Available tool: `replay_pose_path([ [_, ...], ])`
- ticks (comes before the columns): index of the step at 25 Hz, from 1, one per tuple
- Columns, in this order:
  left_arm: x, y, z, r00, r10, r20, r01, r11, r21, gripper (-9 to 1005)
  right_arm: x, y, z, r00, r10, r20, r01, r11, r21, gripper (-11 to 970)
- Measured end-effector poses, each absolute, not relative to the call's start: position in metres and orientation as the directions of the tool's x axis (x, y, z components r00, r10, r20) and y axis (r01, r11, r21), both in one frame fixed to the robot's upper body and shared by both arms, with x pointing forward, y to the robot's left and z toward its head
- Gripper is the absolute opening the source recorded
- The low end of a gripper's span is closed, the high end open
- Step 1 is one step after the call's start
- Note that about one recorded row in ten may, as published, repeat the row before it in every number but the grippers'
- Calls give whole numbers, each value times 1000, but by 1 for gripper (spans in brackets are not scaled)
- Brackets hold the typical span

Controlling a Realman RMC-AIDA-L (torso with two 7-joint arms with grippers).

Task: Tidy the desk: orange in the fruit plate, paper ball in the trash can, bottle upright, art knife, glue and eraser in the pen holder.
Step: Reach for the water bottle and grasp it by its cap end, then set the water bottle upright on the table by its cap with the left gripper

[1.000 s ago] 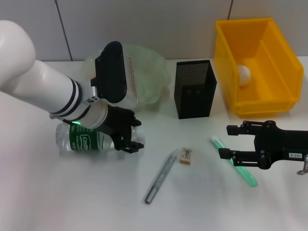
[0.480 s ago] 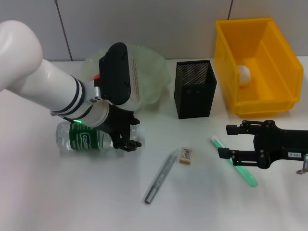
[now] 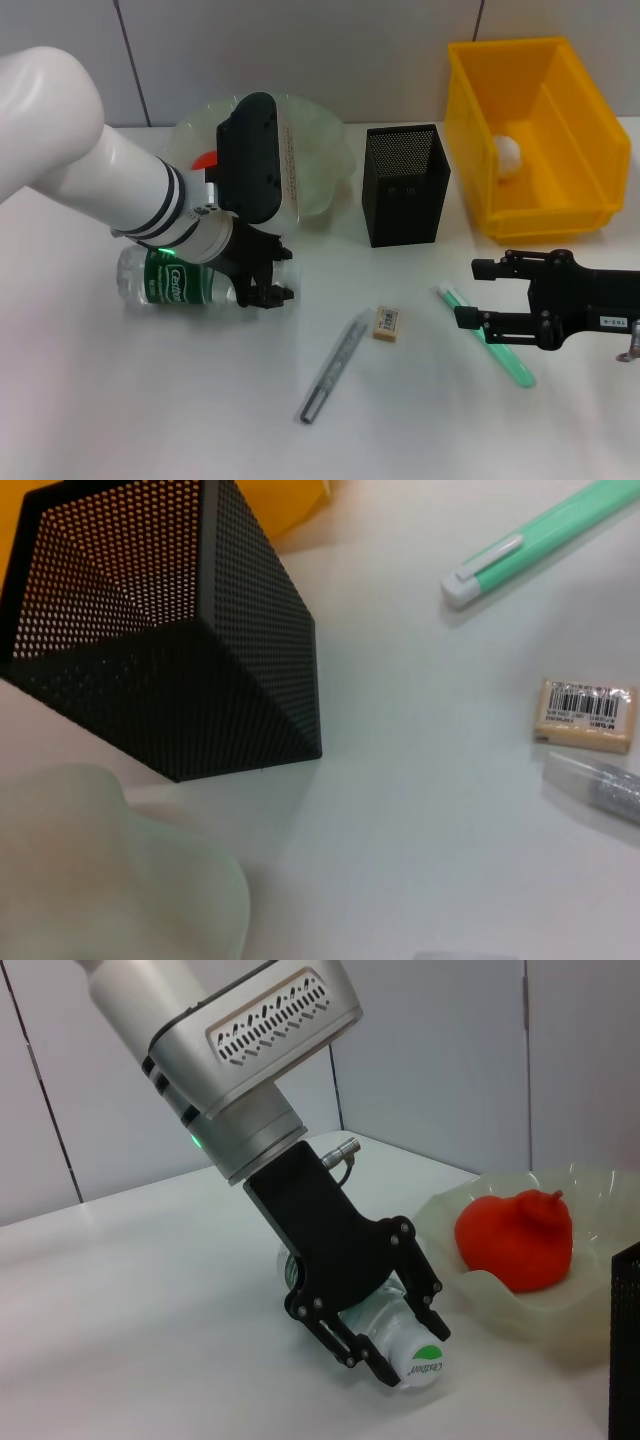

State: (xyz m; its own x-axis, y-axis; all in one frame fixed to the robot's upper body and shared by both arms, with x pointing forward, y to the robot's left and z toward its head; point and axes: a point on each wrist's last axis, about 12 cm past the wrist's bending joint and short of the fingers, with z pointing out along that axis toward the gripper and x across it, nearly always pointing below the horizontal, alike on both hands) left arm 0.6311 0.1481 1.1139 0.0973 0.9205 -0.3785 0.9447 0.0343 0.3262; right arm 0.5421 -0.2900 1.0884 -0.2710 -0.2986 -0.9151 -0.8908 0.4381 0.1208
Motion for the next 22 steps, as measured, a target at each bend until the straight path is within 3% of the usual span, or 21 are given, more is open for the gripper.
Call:
replay_pose_path([
  [22,629,150,1124,85,909,-409,945,56,323,449,543,-290,1089,-269,-296,-916,-890,440,119,693],
])
